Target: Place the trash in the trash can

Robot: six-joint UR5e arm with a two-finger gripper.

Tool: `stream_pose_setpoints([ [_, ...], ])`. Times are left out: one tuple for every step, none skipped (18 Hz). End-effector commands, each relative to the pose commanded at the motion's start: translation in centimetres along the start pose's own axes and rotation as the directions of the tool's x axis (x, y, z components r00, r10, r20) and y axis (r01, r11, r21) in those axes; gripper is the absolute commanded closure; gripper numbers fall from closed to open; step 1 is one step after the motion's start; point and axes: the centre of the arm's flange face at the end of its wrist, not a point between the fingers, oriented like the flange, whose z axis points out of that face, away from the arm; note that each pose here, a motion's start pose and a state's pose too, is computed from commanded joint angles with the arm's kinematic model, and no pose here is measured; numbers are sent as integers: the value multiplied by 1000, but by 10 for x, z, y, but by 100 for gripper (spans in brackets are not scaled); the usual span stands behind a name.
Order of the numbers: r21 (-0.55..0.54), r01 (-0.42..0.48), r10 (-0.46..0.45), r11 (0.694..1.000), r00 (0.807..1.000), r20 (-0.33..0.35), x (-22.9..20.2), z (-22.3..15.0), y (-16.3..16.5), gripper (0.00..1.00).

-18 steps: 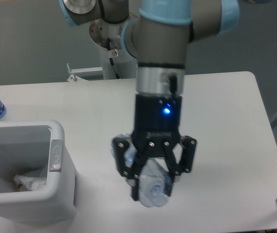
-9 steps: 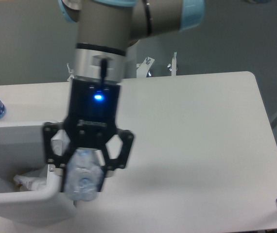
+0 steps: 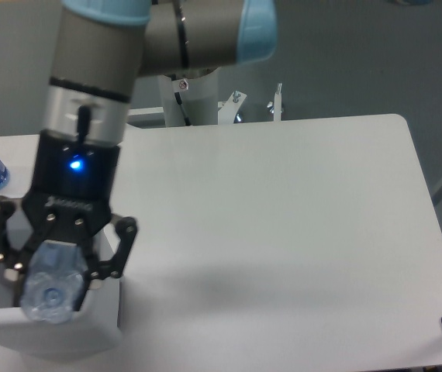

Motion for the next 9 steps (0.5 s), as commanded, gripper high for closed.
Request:
stream_pose_setpoints([
  [-1, -4, 4, 1000, 1000, -1, 1, 1, 1, 30],
  [-5, -4, 4, 1000, 1000, -1, -1, 4, 2, 19],
  [-4, -9, 9, 1000, 1000, -3, 2, 4, 2, 10],
  [-5, -22, 22, 1000, 1000, -4, 3, 5, 2, 3],
  [-7, -40, 40, 999, 999, -7, 4, 5, 3, 0],
  [-1, -57, 57, 998, 998, -7, 4, 4, 0, 0],
  [1, -70, 70, 998, 998, -7, 5, 3, 0, 0],
  [4, -79, 79, 997, 997, -7, 6, 1, -1, 0],
  [8, -80, 80, 997, 997, -6, 6, -2, -2, 0],
])
